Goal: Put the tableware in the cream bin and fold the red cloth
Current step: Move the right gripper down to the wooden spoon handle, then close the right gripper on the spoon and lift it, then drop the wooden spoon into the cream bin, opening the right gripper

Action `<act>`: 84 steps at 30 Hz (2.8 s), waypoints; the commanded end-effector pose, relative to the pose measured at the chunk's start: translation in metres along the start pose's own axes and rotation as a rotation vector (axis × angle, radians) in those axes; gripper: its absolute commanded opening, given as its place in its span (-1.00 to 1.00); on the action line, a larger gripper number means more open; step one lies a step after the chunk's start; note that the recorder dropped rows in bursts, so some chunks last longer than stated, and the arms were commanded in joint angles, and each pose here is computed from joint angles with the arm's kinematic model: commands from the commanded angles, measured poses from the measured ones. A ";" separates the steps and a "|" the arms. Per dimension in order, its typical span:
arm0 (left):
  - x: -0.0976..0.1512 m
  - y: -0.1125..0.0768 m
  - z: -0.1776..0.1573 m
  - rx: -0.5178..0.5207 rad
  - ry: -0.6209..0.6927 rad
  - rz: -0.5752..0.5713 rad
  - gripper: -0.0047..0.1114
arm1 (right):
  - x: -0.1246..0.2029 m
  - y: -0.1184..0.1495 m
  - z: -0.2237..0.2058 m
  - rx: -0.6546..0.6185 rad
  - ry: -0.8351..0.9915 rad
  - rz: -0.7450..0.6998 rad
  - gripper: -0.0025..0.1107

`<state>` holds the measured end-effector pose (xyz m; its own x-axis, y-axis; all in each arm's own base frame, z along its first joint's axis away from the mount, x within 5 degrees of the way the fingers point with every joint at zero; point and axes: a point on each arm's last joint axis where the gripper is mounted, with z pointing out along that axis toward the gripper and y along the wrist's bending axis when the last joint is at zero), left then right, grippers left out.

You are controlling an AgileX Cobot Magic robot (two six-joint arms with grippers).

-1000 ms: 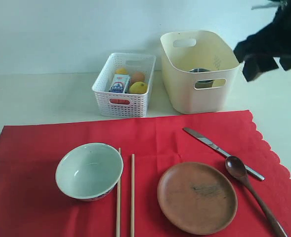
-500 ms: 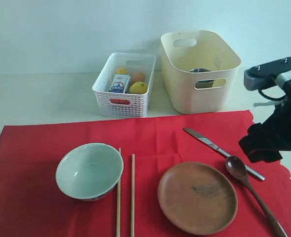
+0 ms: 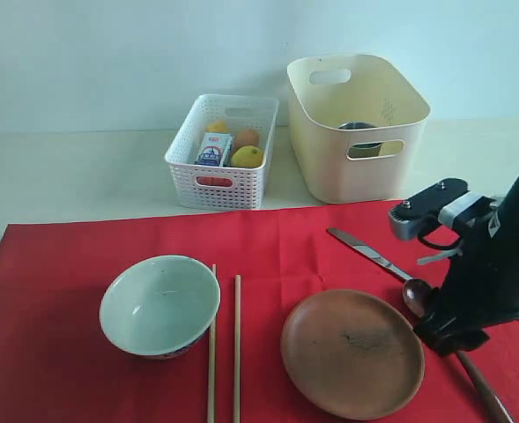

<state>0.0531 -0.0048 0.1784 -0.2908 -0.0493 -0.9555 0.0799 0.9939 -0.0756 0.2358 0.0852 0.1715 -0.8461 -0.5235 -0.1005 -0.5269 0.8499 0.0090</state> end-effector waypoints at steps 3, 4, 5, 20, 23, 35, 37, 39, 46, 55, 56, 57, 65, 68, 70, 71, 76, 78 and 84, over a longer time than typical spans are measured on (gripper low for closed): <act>-0.002 -0.001 -0.001 0.012 -0.019 -0.008 -0.92 | 0.001 -0.002 0.011 0.005 0.057 -0.027 -0.21; -0.002 -0.001 -0.001 0.012 -0.019 -0.008 -0.92 | 0.001 -0.002 0.014 0.004 0.065 -0.020 -0.26; -0.002 -0.001 -0.001 0.012 -0.019 -0.008 -0.92 | 0.001 -0.002 0.016 0.001 0.077 -0.005 -0.30; -0.002 -0.001 -0.001 0.012 -0.019 -0.008 -0.92 | -0.001 -0.006 0.060 0.020 0.186 0.129 -0.32; -0.002 -0.001 -0.001 0.012 -0.019 -0.008 -0.92 | 0.000 -0.006 0.066 0.018 0.214 0.142 -0.32; -0.002 -0.001 -0.001 0.012 -0.019 -0.008 -0.92 | -0.008 -0.016 0.040 0.089 0.304 0.075 -0.96; -0.002 -0.001 -0.001 0.012 -0.019 -0.008 -0.92 | -0.011 -0.016 0.033 0.094 0.278 0.079 -0.96; -0.002 -0.001 -0.001 0.012 -0.019 -0.008 -0.92 | -0.013 -0.016 0.023 0.103 0.235 0.090 -0.96; -0.002 -0.001 -0.001 0.012 -0.019 -0.008 -0.92 | -0.017 -0.014 -0.031 0.132 -0.051 0.106 -0.96; -0.002 -0.001 -0.001 0.012 -0.019 -0.008 -0.92 | -0.032 0.005 -0.069 -0.067 -0.424 0.232 -0.96; -0.002 -0.001 -0.001 0.012 -0.019 -0.008 -0.92 | -0.034 0.006 -0.070 -0.081 -0.443 0.222 -0.96; -0.002 -0.001 -0.001 0.012 -0.019 -0.008 -0.92 | -0.038 0.007 -0.073 -0.091 -0.467 0.202 -0.96; -0.002 -0.001 -0.001 0.012 -0.019 -0.008 -0.92 | -0.086 -0.004 -0.107 -0.051 -0.631 0.139 -0.96; -0.002 -0.001 -0.001 0.012 -0.019 -0.008 -0.92 | -0.112 -0.013 -0.116 -0.015 -0.709 0.133 -0.96; -0.002 -0.001 -0.001 0.012 -0.019 -0.008 -0.92 | -0.129 -0.024 -0.118 0.004 -0.754 0.152 -0.96; -0.002 -0.001 -0.001 0.012 -0.019 -0.008 -0.92 | -0.136 -0.031 -0.118 0.014 -0.771 0.163 -0.96; -0.002 -0.001 -0.001 0.012 -0.019 -0.008 -0.92 | -0.171 -0.066 -0.110 0.067 -0.847 0.225 -0.96; -0.002 -0.001 -0.001 0.012 -0.019 -0.008 -0.92 | -0.183 -0.081 -0.102 0.091 -0.874 0.248 -0.96; -0.002 -0.001 -0.001 0.012 -0.019 -0.008 -0.92 | -0.212 -0.112 -0.066 0.146 -0.949 0.306 -0.96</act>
<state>0.0531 -0.0048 0.1784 -0.2908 -0.0493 -0.9555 0.0799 0.9939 -0.0756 0.4513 0.1005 0.2679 -0.5415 -0.0817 -0.8367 -0.2520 0.9653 0.0689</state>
